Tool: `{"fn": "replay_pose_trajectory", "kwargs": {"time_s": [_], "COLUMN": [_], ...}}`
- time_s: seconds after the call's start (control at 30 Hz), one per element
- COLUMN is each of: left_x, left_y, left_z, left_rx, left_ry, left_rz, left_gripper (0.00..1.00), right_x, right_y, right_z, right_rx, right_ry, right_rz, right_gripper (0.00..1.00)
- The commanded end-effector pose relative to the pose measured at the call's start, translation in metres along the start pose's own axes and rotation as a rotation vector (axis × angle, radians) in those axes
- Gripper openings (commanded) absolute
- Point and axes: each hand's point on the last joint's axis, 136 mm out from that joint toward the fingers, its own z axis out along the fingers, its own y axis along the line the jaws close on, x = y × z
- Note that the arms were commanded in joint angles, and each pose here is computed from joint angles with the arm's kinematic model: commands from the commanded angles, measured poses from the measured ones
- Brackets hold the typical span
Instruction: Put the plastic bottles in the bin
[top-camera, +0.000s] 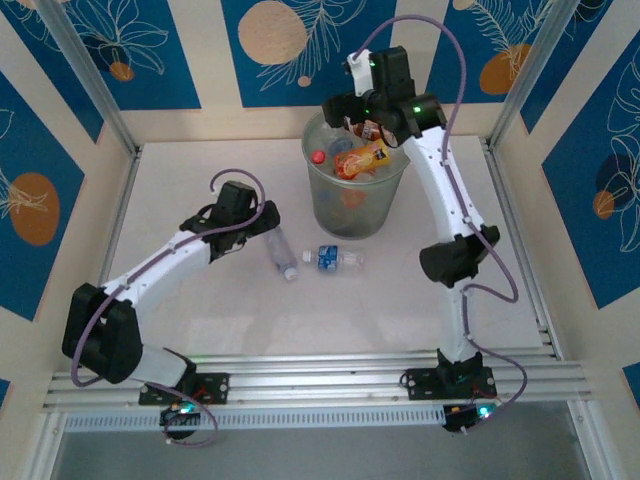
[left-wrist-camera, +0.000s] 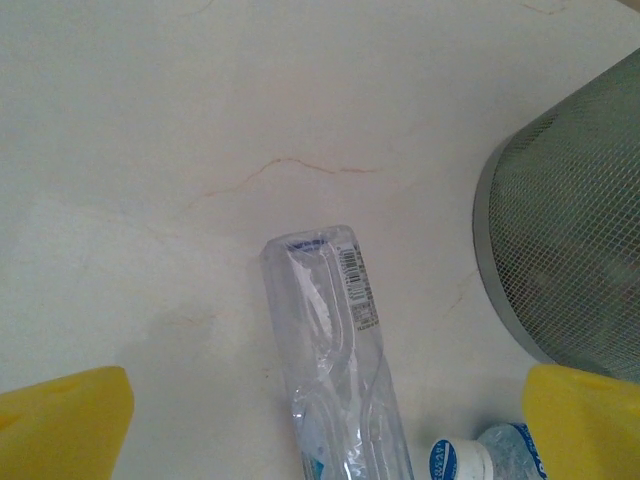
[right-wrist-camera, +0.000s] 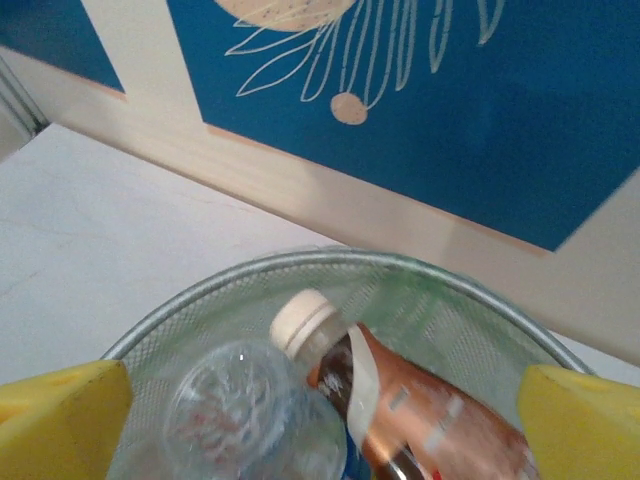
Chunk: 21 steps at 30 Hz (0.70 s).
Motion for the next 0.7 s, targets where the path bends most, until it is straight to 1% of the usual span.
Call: {"fn": "replay_pose_trajectory", "kwargs": {"time_s": [0.0, 0.17, 0.33, 0.5, 0.67], "left_x": [0.020, 0.039, 0.050, 0.061, 0.065], "left_y": [0.000, 0.000, -0.001, -0.001, -0.006], "left_z": [0.010, 0.027, 0.048, 0.068, 0.087], "left_rx": [-0.010, -0.021, -0.033, -0.047, -0.047], "left_ry": [0.060, 0.106, 0.142, 0.187, 0.212], "left_rz": [-0.004, -0.010, -0.007, 0.006, 0.026], "left_gripper": [0.98, 0.94, 0.91, 0.89, 0.89], "right_x": [-0.012, 0.015, 0.054, 0.096, 0.131], "right_y": [-0.006, -0.002, 0.001, -0.001, 0.004], "right_z": [-0.058, -0.102, -0.145, -0.166, -0.172], "right_rx": [0.073, 0.108, 0.128, 0.161, 0.157], "right_ry": [-0.053, -0.060, -0.063, -0.025, 0.047], "right_rz": [0.064, 0.119, 0.207, 0.274, 0.298], "right_gripper": [0.99, 0.99, 0.99, 0.99, 0.99]}}
